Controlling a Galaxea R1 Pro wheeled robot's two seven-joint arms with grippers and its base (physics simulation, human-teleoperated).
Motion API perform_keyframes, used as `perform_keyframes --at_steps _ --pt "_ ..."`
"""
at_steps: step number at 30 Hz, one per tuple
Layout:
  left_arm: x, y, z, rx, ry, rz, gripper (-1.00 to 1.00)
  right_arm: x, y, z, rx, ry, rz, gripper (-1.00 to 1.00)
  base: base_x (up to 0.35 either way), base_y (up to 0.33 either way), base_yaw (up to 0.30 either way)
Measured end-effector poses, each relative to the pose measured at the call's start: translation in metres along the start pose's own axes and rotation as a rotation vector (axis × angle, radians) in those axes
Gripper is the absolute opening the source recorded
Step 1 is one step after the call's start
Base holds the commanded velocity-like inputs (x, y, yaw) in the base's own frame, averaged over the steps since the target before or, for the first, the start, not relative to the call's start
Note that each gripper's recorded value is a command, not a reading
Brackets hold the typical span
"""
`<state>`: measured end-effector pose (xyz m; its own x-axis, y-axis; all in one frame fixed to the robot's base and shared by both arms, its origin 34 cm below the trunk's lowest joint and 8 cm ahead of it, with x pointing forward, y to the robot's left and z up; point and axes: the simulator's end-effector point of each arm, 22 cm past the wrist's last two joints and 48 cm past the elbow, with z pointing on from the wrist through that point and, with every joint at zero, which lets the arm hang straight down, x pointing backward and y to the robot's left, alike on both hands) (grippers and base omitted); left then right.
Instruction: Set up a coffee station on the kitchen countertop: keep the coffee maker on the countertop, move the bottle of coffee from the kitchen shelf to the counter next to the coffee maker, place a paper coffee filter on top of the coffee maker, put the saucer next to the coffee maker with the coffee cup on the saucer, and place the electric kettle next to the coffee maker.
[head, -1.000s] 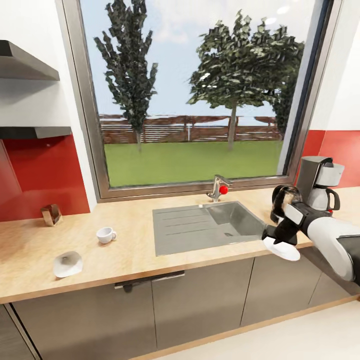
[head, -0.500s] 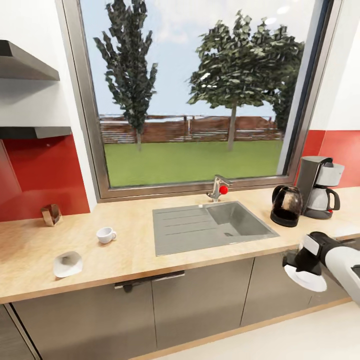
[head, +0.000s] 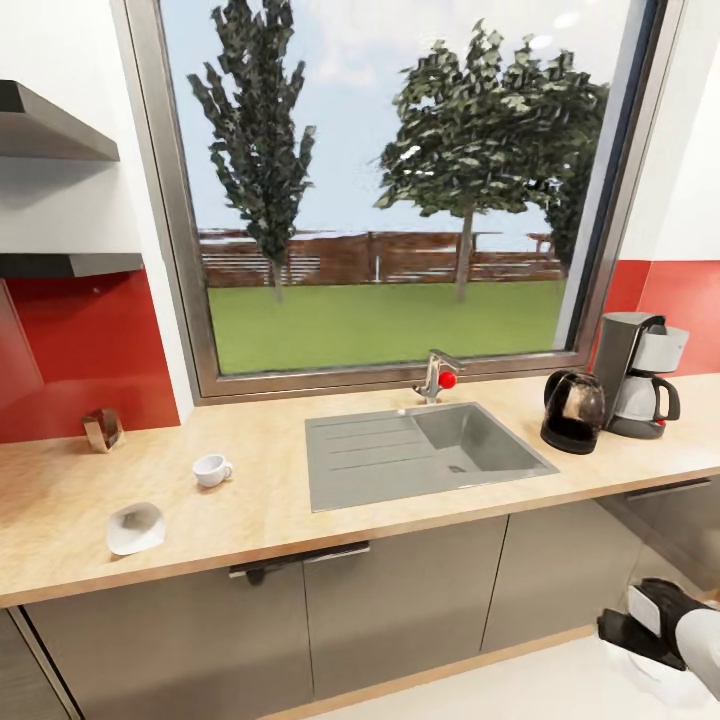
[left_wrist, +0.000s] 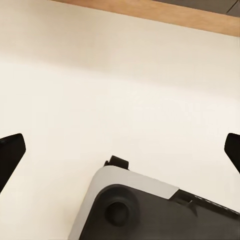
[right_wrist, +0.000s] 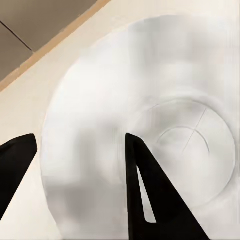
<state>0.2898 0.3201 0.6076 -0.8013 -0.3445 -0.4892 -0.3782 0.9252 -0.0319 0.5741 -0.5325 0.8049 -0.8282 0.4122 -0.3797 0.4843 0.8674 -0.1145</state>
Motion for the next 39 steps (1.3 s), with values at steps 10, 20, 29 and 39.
perform_keyframes --at_steps 10,20,29,39 --pt "0.002 0.001 0.0 0.001 0.011 0.01 1.0 0.166 0.038 0.057 -0.021 0.004 -0.158 -1.0 0.0 0.0 0.0" --pt "0.009 -0.005 -0.002 0.026 0.018 0.059 1.0 0.271 0.145 0.05 -0.151 -0.012 -0.419 -1.0 0.0 0.0 0.0" --pt "0.024 0.001 -0.01 0.016 -0.015 0.078 1.0 0.322 0.177 0.04 -0.234 -0.064 -0.43 -1.0 0.006 -0.057 0.0" --pt "0.027 -0.002 -0.012 0.013 -0.016 0.065 1.0 0.346 0.183 0.036 -0.244 -0.05 -0.431 -1.0 0.098 -0.286 0.158"
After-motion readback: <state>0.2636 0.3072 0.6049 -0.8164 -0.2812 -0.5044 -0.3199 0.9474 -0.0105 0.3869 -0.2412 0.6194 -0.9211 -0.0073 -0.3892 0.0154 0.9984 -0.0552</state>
